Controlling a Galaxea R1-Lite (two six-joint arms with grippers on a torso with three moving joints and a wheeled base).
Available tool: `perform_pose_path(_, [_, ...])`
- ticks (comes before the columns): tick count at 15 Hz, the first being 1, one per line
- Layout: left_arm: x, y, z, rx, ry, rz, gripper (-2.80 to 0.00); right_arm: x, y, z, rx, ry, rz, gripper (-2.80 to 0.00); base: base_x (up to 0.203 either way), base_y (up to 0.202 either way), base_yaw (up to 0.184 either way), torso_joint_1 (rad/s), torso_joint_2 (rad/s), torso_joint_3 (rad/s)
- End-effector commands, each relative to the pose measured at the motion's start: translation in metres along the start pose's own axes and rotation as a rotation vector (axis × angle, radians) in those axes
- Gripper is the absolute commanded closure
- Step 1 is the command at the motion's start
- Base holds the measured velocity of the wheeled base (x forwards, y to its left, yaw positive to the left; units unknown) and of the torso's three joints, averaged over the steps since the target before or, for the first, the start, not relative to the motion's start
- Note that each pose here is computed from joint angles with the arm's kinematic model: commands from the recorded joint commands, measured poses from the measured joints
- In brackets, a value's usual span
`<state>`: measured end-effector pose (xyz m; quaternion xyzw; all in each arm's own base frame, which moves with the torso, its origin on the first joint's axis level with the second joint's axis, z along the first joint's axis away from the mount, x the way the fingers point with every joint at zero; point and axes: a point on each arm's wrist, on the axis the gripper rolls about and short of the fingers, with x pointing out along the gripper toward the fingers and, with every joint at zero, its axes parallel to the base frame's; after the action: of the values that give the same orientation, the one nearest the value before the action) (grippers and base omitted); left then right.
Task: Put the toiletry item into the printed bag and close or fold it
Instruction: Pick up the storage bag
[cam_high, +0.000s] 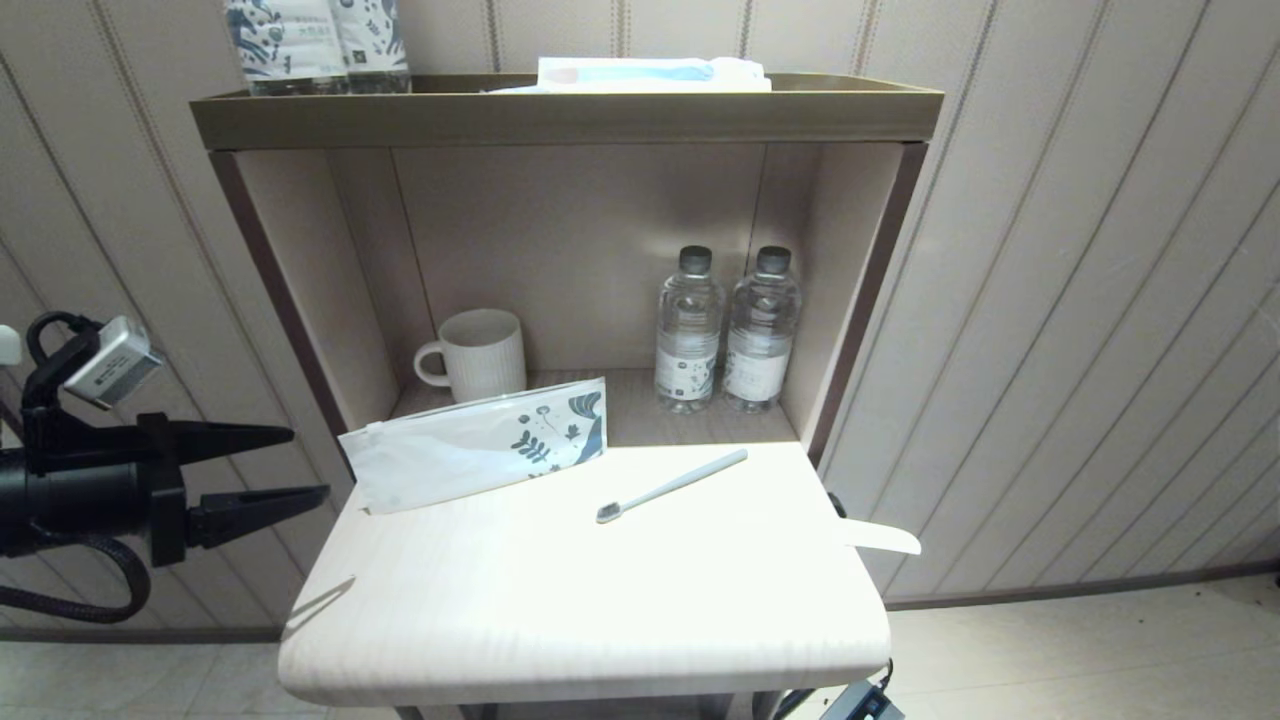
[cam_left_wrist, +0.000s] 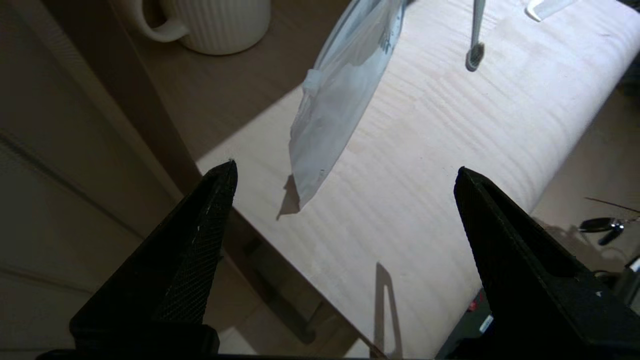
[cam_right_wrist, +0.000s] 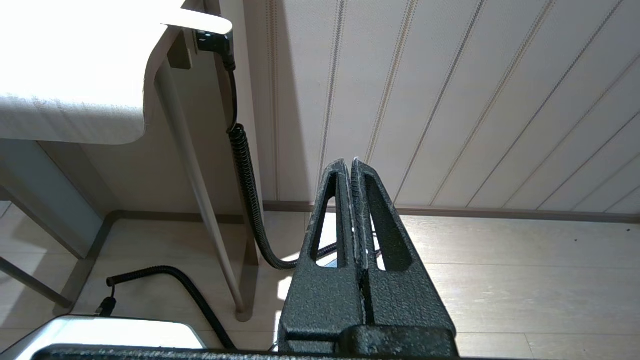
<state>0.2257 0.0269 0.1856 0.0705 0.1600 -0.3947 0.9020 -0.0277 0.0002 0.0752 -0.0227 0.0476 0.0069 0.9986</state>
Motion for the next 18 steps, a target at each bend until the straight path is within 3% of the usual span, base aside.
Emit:
perform_pose_path(1, [0.005,0.003,-0.001,0.000,-0.003,-0.029,-2.80,0.000,0.000,0.000,-0.002,0.001,0.001,0.00,0.000,0.000,0.000,0.000,0.00,0.000])
perform_pose_path(9, [0.032,0.017,-0.013,0.129,0.030,-0.082,-2.80,0.000,0.000,0.000,-0.003,0.001,0.002,0.00,0.000,0.000,0.000,0.000,0.00,0.000])
perform_pose_path(18, [0.065,0.023,-0.018,0.179,0.039,-0.116,-2.80,0.000,0.000,0.000,-0.003,0.001,0.002,0.00,0.000,0.000,0.000,0.000,0.00,0.000])
